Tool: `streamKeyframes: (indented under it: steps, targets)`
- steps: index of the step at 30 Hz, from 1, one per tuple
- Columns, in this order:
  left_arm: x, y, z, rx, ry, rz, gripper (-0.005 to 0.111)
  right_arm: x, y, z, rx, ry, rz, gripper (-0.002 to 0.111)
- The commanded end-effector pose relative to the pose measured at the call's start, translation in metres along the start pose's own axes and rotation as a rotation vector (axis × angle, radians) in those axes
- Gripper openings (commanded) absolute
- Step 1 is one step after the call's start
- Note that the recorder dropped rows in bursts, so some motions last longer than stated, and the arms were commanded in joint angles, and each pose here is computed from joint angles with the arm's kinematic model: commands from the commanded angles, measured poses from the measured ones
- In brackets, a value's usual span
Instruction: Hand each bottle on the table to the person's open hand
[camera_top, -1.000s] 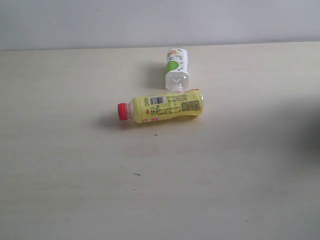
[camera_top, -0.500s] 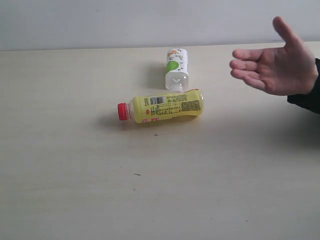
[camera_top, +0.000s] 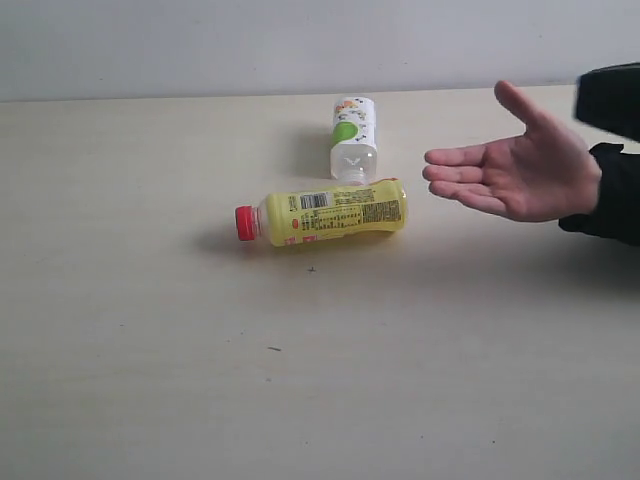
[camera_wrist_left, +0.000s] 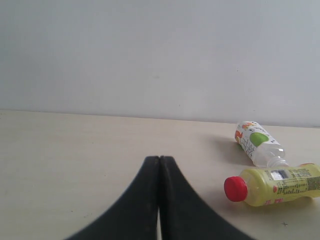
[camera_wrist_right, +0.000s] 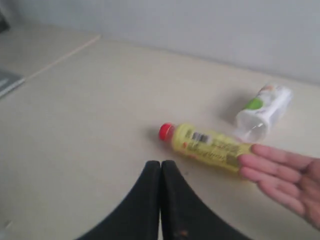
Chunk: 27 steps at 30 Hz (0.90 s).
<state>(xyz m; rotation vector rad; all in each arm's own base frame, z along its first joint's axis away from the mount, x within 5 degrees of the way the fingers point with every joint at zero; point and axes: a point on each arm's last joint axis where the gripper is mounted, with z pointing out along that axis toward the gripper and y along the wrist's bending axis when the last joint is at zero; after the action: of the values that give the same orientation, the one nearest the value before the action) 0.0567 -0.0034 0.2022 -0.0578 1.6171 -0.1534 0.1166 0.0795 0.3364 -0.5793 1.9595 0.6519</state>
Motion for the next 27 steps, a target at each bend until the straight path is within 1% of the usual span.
streamKeyframes:
  steps: [1, 3, 5, 8, 10, 13, 14, 15, 16, 17, 19, 20, 22, 25, 27]
  targets:
    - [0.001, 0.000, 0.000, 0.000, -0.004, -0.007, 0.000, -0.015, -0.001, 0.035, -0.181, 0.277, -0.008, 0.000]
    - [0.001, 0.000, 0.000, 0.000, -0.004, -0.007, 0.000, -0.016, -0.003, 0.051, -0.271, 0.379, -0.006, 0.000]
    - [0.001, 0.000, 0.000, 0.000, -0.004, -0.007, 0.000, -0.015, -0.006, 0.066, -0.331, 0.463, -0.006, 0.000]
    - [0.001, 0.000, 0.000, 0.000, -0.004, -0.007, 0.000, -0.011, -0.005, 0.089, -0.352, 0.590, -0.083, 0.000]
    - [0.001, 0.000, 0.000, 0.000, -0.004, -0.007, 0.000, -0.006, -0.001, 0.106, -0.331, 0.663, -0.126, 0.000]
    - [0.001, 0.000, 0.000, 0.000, -0.004, -0.007, 0.000, 0.001, 0.000, 0.134, -0.266, 0.764, -0.209, 0.000]
    - [0.001, 0.000, 0.000, 0.000, -0.004, -0.007, 0.000, 0.003, -0.001, 0.153, -0.202, 0.831, -0.279, 0.000]
    - [0.001, 0.000, 0.000, 0.000, -0.004, -0.007, 0.000, 0.003, -0.002, 0.160, -0.175, 0.853, -0.300, 0.000]
    - [0.001, 0.000, 0.000, 0.000, -0.004, -0.007, 0.000, 0.000, -0.006, 0.178, -0.113, 0.890, -0.343, 0.000]
    - [0.001, 0.000, 0.000, 0.000, -0.004, -0.007, 0.000, -0.004, -0.007, 0.185, -0.101, 0.895, -0.369, 0.000]
    - [0.001, 0.000, 0.000, 0.000, -0.004, -0.007, 0.000, -0.010, -0.011, 0.210, -0.124, 0.919, -0.445, 0.000]
    - [0.001, 0.000, 0.000, 0.000, -0.004, -0.007, 0.000, -0.014, -0.013, 0.224, -0.158, 0.904, -0.526, 0.000]
    - [0.001, 0.000, 0.000, 0.000, -0.004, -0.007, 0.000, -0.017, -0.016, 0.240, -0.173, 0.884, -0.609, 0.000]
    - [0.001, 0.000, 0.000, 0.000, -0.004, -0.007, 0.000, -0.019, -0.022, 0.264, -0.128, 0.896, -0.689, 0.009]
    - [0.001, 0.000, 0.000, 0.000, -0.004, -0.007, 0.000, -0.015, -0.027, 0.281, -0.123, 0.906, -0.720, 0.013]
